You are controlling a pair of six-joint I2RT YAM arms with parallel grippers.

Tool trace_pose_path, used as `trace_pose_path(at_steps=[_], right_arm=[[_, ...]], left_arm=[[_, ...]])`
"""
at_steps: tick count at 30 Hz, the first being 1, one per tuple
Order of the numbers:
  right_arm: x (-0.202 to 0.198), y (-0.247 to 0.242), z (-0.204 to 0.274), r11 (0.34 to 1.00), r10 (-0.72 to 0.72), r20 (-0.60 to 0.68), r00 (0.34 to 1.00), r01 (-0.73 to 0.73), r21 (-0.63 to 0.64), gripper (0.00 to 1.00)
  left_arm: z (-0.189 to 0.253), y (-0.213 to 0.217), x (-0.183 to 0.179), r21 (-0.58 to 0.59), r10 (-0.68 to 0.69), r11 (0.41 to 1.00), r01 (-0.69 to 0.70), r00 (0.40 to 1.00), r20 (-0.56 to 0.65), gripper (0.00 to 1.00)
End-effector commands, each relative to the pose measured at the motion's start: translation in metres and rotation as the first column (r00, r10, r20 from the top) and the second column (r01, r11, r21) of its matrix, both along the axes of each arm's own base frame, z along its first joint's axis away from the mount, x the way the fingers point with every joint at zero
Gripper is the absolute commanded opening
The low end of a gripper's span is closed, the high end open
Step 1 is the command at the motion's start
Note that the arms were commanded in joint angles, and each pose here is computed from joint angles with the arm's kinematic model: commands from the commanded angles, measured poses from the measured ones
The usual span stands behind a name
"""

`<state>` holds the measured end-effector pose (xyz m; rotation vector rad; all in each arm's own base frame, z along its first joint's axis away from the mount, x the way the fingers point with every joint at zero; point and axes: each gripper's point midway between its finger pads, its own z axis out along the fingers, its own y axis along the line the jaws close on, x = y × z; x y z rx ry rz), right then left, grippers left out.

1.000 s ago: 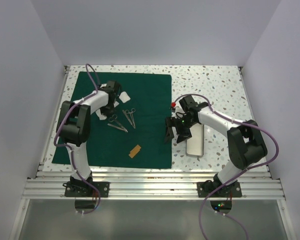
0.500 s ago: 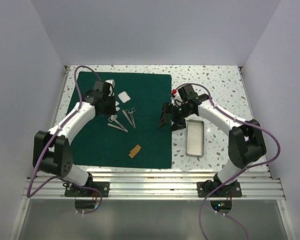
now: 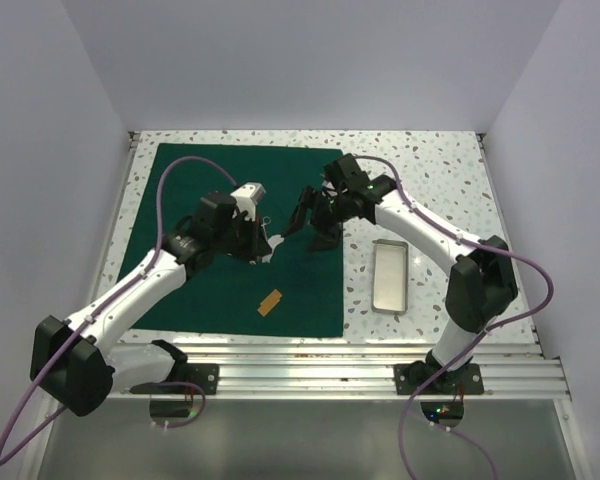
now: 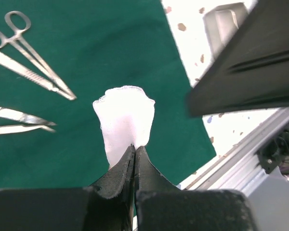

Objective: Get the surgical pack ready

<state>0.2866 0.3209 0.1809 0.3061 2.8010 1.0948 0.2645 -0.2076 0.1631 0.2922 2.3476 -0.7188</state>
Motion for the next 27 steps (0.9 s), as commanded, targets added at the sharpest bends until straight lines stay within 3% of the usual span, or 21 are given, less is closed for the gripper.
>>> trace_pose_path(at_steps=[1, 19, 27], right_arm=[[-0.008, 0.009, -0.004, 0.996, -0.083, -0.087, 0.993, 0.08, -0.038, 0.75], [-0.033, 0.02, -0.026, 0.99, -0.131, -0.175, 0.976, 0.119, -0.076, 0.65], [-0.034, 0.022, -0.03, 0.988, -0.151, -0.188, 0.97, 0.14, -0.069, 0.51]], left_arm=[[0.017, -0.022, -0.005, -0.057, -0.044, 0.997, 0.048, 0.997, 0.066, 0.0], [0.011, -0.049, -0.02, -0.034, -0.124, 0.991, 0.127, 0.989, 0.083, 0.0], [0.009, -0.05, -0.021, -0.019, -0.144, 0.989, 0.146, 0.986, 0.086, 0.0]])
